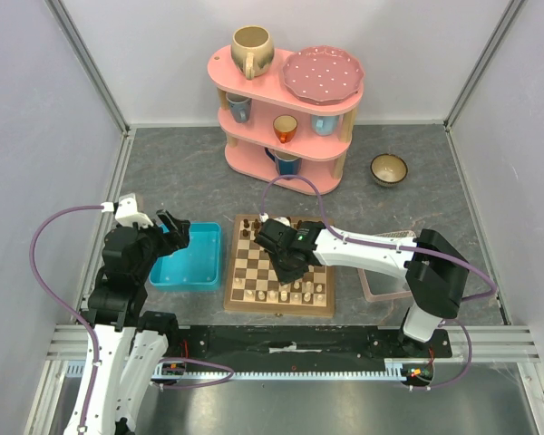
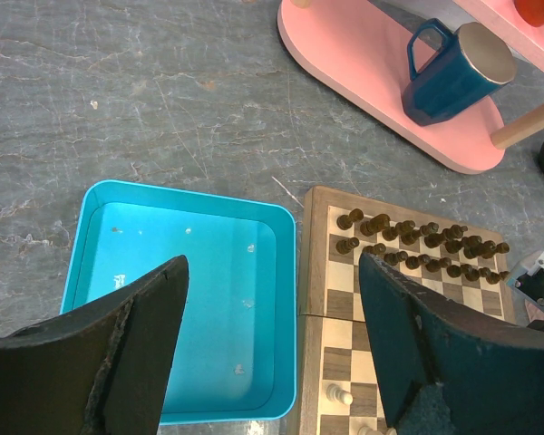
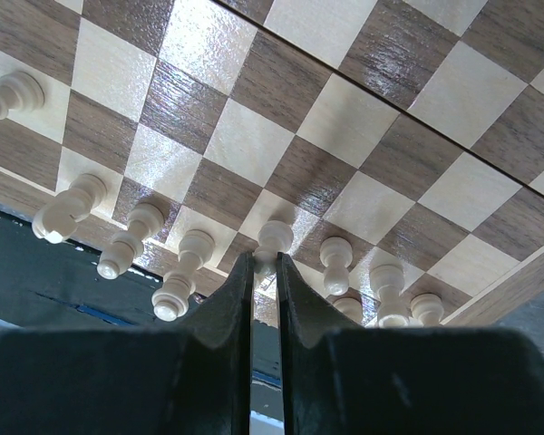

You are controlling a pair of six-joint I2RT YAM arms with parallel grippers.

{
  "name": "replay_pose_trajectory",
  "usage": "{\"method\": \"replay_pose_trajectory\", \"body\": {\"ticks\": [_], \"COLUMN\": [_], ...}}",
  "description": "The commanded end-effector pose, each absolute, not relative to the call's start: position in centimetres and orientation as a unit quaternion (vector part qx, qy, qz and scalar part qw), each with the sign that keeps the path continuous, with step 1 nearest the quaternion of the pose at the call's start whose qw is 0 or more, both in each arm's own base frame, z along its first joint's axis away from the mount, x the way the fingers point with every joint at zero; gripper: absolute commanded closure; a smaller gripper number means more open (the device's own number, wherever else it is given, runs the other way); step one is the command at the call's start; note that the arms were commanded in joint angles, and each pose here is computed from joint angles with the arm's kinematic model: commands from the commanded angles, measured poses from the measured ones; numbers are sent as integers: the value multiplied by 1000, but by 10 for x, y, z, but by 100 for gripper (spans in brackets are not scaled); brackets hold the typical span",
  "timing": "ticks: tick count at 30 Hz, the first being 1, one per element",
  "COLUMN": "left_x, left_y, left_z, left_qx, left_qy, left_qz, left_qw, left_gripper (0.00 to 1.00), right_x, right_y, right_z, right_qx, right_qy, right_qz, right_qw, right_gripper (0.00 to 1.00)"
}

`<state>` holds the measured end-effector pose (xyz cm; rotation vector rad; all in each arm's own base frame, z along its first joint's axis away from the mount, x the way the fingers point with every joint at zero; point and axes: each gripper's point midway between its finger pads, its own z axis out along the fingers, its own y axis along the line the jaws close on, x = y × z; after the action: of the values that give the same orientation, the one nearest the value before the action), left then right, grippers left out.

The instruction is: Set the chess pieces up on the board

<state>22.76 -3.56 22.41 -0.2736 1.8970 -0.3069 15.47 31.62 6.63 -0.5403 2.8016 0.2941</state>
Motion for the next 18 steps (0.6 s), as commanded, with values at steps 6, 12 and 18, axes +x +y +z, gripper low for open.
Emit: {"method": "replay_pose_trajectory", "body": {"ticks": [6, 12, 18], "left_x": [232, 232, 232], "left_y": [-36, -37, -36], "left_z": [233, 233, 232], "left_qx": [-108, -108, -108], "left_qy": [793, 793, 794], "left_qz": [-134, -135, -134], "left_qw": [584, 584, 583], "left_gripper": [18, 18, 18], "right_x": [157, 157, 158], "right_y": [323, 323, 324], "right_z": [68, 66, 70], "right_qx": [-183, -183, -183], "right_qy": [966, 966, 965], "right_qz": [111, 110, 111], "right_qw": [144, 143, 149], "right_gripper": [75, 65, 63]}}
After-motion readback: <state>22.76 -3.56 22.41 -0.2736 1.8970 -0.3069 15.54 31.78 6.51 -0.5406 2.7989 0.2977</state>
